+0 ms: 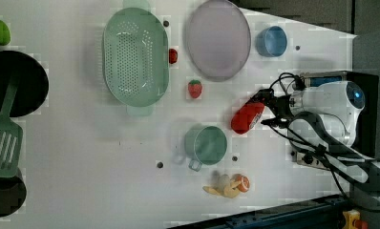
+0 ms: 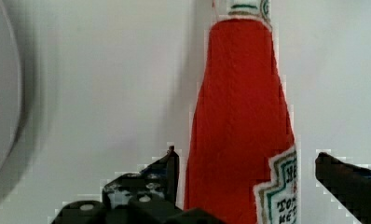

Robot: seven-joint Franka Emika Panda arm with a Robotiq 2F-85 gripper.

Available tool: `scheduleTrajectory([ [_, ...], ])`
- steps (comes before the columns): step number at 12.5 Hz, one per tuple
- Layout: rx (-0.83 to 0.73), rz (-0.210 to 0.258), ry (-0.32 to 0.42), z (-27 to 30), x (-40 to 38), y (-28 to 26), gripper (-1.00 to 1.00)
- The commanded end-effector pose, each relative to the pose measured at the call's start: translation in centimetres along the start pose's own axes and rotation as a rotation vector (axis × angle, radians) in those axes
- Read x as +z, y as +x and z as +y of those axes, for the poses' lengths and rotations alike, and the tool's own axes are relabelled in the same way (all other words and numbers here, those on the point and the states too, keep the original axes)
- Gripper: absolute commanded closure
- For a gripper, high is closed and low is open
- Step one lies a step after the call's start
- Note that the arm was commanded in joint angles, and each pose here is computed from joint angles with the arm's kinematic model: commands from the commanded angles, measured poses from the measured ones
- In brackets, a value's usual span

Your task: Pick Ketchup from oven and place it on table.

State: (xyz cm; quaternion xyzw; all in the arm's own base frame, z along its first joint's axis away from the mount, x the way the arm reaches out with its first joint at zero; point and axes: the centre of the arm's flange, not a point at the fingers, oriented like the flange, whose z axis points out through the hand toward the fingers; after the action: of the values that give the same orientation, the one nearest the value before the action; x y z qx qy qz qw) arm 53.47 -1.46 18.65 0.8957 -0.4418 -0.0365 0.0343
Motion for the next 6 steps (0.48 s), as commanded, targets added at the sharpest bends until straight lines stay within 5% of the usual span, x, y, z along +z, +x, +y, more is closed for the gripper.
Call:
scheduleTrajectory([
  [1, 0.046, 0.084, 0.142, -1.6, -11.9, 2.2, -1.00],
  [6, 0.045, 0.109, 0.221, -1.2, -32.6, 3.2, -1.00],
])
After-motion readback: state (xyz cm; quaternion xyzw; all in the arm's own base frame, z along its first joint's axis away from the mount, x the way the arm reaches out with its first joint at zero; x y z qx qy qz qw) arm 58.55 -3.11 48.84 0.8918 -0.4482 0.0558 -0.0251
